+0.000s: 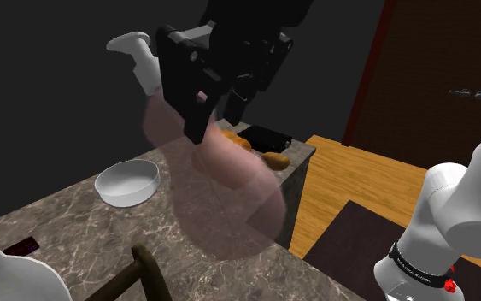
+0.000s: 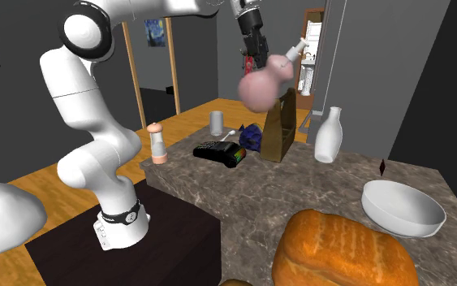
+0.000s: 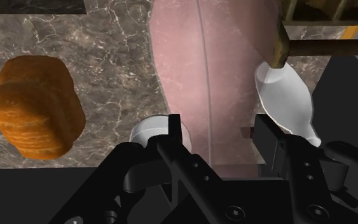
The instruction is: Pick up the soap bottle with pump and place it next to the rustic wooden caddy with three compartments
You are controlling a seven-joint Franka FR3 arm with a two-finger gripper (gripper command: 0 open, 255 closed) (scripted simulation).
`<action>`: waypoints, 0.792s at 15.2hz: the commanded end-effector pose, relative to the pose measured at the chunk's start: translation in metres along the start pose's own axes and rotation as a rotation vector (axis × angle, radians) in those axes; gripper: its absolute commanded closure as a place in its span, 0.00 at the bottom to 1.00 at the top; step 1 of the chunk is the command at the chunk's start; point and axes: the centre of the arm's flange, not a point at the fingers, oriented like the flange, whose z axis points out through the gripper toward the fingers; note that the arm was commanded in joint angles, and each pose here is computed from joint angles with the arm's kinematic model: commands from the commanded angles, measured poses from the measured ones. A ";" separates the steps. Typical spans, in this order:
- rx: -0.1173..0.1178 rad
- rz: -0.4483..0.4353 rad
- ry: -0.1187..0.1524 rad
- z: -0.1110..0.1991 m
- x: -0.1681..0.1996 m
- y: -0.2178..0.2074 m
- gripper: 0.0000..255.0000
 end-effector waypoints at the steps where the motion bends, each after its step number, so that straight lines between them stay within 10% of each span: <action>1: 0.001 0.001 0.001 0.009 -0.004 0.001 1.00; 12: 0.001 0.001 0.001 0.062 -0.027 0.001 1.00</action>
